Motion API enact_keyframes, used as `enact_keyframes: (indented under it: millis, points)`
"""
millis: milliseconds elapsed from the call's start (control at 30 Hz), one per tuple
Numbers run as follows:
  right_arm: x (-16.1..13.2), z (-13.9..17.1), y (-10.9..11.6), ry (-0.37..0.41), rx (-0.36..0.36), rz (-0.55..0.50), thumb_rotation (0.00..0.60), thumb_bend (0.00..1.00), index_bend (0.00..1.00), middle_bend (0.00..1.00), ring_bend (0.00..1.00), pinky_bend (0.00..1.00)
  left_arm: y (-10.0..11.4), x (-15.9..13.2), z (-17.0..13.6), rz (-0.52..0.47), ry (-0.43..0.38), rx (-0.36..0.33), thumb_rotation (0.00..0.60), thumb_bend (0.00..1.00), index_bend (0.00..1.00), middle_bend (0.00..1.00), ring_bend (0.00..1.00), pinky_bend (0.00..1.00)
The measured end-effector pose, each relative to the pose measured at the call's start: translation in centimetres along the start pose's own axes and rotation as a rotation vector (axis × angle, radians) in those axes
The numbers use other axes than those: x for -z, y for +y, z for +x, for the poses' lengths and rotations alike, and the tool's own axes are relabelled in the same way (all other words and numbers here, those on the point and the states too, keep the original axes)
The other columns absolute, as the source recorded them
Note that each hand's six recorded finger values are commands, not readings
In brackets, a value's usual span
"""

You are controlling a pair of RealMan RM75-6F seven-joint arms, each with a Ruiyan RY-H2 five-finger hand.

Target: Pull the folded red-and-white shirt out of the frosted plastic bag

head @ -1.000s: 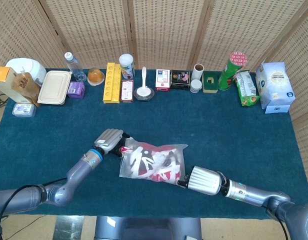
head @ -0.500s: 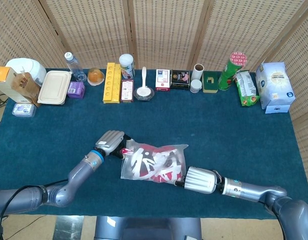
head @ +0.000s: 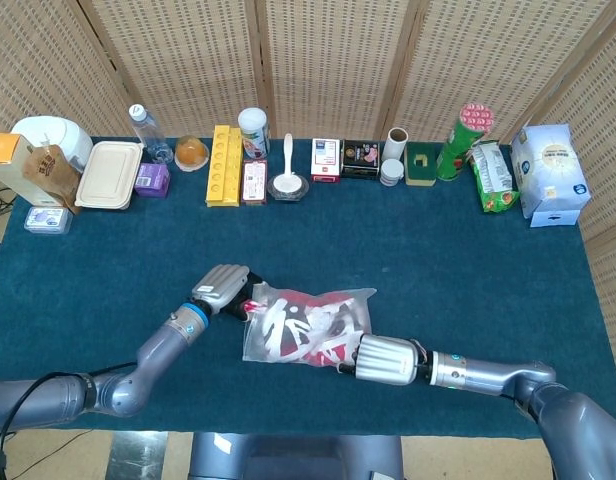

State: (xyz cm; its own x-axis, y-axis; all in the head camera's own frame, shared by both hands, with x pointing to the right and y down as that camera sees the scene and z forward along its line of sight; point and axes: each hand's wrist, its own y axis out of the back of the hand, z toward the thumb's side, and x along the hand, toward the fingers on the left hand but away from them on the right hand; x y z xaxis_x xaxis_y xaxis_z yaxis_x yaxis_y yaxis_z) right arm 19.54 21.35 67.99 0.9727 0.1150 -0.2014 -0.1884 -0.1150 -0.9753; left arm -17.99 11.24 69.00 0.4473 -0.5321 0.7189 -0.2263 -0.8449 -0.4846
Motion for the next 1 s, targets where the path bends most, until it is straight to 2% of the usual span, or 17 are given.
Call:
enact_keyframes:
  millis: [200,500,633,800,1000]
  points:
    - [-0.3,-0.8,-0.1,0.012,-0.002,-0.010,0.600,0.18,0.47,0.84,1.00,1.00,-0.2,0.1,0.1,-0.004,0.002,0.005,0.600,0.43,0.82,1.00,1.00,1.00]
    - [-0.3,-1.6,-0.1,0.013,0.001,-0.020,0.600,0.33,0.55,0.85,1.00,1.00,-0.2,0.2,0.1,-0.009,0.003,0.006,0.600,0.42,0.82,1.00,1.00,1.00]
    - [-0.3,-1.9,0.1,0.013,0.008,-0.024,0.600,0.39,0.60,0.86,1.00,1.00,-0.2,0.1,0.1,-0.008,0.000,0.006,0.600,0.42,0.82,1.00,1.00,1.00]
    - [-0.4,-2.0,0.2,0.018,0.011,-0.031,0.600,0.45,0.71,0.89,1.00,1.00,-0.1,0.3,0.0,-0.006,0.001,0.004,0.600,0.42,0.82,1.00,1.00,1.00]
    - [-0.5,-1.9,0.5,0.016,0.012,-0.036,0.600,0.47,0.78,0.91,1.00,1.00,0.4,0.4,-0.2,-0.009,0.000,-0.008,0.600,0.42,0.82,1.00,1.00,1.00]
